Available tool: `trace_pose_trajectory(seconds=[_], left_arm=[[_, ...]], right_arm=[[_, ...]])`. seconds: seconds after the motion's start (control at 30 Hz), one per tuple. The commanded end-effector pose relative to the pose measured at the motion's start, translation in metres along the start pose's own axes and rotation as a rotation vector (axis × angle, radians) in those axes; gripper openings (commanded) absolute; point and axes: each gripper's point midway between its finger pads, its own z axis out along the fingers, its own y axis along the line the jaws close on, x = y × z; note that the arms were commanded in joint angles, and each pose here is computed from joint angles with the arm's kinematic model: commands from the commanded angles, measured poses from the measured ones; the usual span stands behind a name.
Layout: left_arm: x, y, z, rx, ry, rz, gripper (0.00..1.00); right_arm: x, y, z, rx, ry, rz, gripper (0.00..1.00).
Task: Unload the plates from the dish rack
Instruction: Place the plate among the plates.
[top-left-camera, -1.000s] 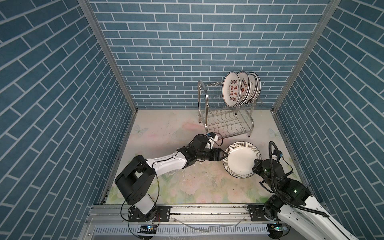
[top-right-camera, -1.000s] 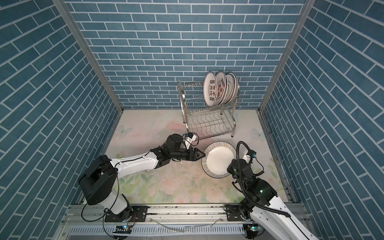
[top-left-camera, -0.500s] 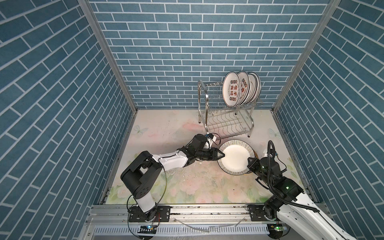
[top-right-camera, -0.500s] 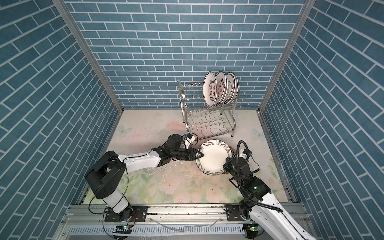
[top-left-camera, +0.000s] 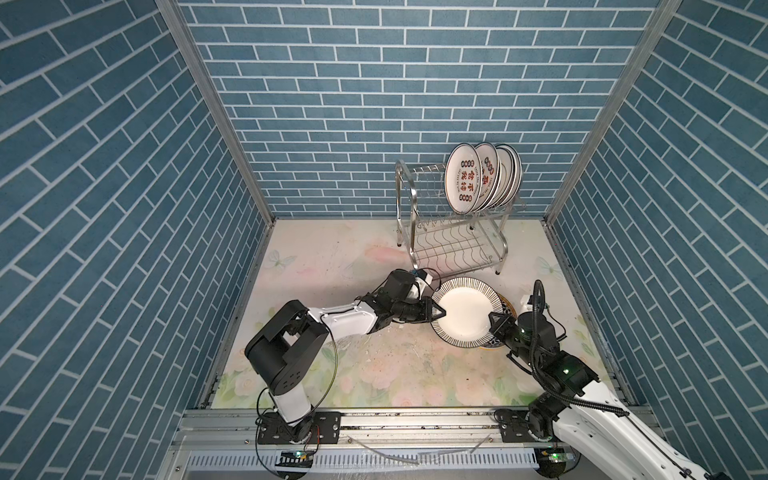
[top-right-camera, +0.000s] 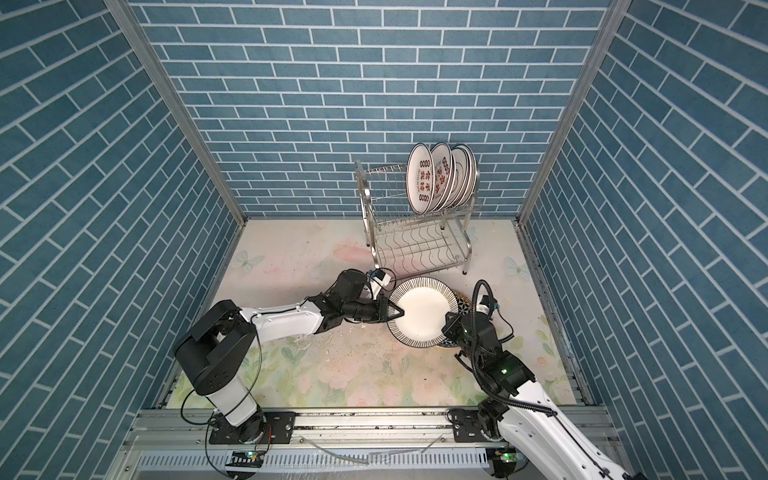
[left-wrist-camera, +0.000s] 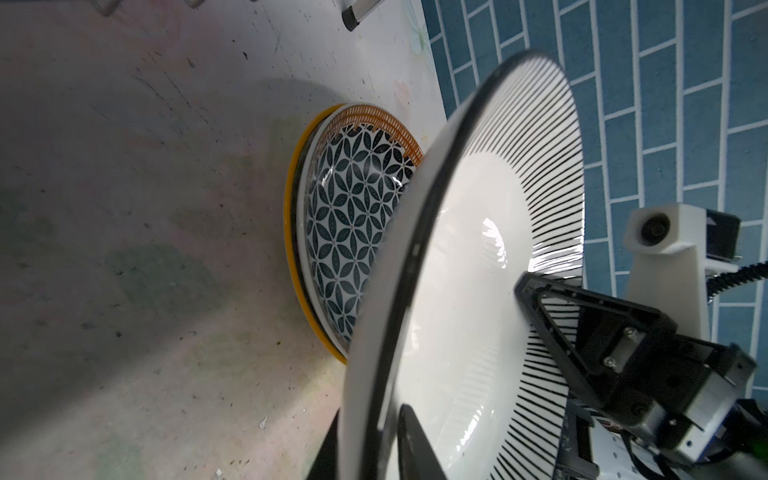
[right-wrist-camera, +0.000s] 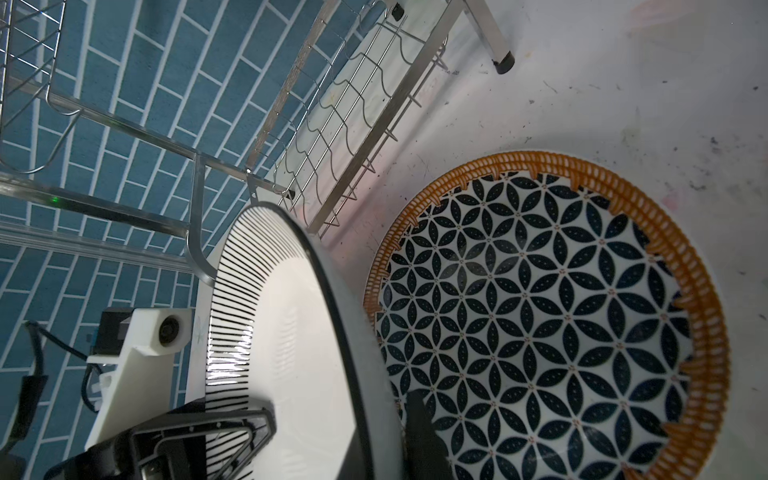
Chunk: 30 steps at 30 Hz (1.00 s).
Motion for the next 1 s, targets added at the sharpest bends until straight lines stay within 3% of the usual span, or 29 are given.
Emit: trace_pose_trajectory(seconds=[0.0, 0.23, 0.57, 0.97], left_arm=[[-0.003, -0.007, 0.0, 0.009, 0.004, 0.024, 0.17], [-0.005, -0.01, -0.001, 0.007, 0.007, 0.025, 0.06], [-0.014, -0.021, -0.003, 0.023, -0.014, 0.003, 0.01], [-0.024, -0.037, -0.009, 0.045, -0.082, -0.039, 0.0]], right_arm=[[-0.022, 0.045, -0.005, -0.201, -0.078, 0.077, 0.0], [-0.026, 0.046, -0.01, -0.218, -0.104, 0.058, 0.07], [-0.03, 0.045, -0.016, -0.215, -0.124, 0.031, 0.42], [-0.036, 0.009, -0.025, -0.038, -0.167, 0.032, 0.54]])
